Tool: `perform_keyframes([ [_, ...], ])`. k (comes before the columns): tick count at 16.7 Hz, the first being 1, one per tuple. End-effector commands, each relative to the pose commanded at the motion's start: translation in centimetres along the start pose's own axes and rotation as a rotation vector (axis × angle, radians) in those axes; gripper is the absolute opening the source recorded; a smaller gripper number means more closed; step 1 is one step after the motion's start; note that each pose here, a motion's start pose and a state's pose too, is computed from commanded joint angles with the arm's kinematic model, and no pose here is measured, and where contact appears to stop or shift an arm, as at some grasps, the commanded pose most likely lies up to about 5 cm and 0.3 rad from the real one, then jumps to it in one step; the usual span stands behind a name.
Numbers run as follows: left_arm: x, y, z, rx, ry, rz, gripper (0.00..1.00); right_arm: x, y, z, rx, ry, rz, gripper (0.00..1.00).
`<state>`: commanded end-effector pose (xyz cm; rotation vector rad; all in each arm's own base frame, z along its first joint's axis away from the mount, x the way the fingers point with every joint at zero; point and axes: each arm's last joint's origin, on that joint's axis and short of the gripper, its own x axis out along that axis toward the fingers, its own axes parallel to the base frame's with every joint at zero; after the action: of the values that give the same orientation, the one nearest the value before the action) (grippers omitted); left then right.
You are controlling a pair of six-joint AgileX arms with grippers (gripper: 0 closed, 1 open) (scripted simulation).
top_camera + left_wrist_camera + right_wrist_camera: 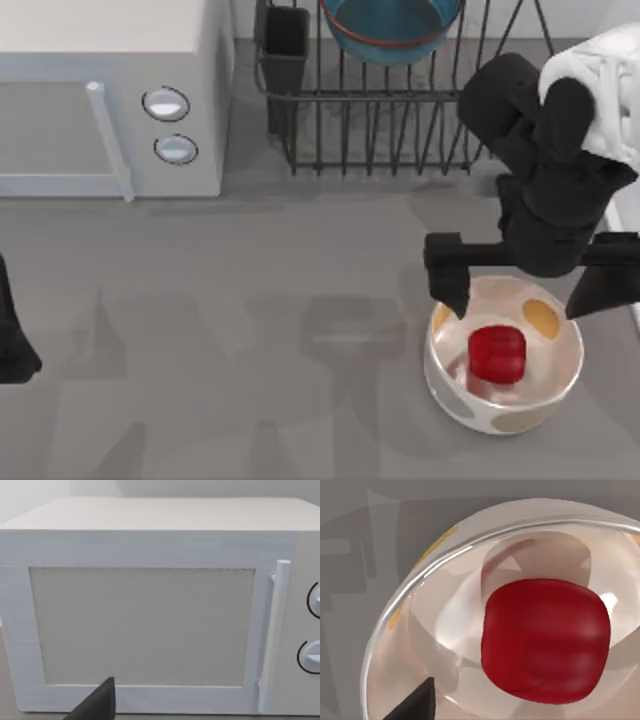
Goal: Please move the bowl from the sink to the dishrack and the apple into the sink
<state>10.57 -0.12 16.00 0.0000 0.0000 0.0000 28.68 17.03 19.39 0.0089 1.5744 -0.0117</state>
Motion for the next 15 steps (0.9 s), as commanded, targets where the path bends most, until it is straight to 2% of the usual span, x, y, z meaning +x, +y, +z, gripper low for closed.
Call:
perform_keyframes([
  [9,0.0,0.0,0.0,0.0,0.0,0.0,1.0,9.4,0.2,0.1,-0.002,-0.012,0.008,1.0],
  [14,0.0,0.0,0.0,0.0,0.0,0.0,1.0,10.3,0.1,-0.1,-0.003,-0.004,0.002,1.0],
  [15,0.0,0.0,0.0,0.0,0.0,0.0,1.0,10.3,0.1,-0.1,-0.003,-0.004,0.002,0.92],
])
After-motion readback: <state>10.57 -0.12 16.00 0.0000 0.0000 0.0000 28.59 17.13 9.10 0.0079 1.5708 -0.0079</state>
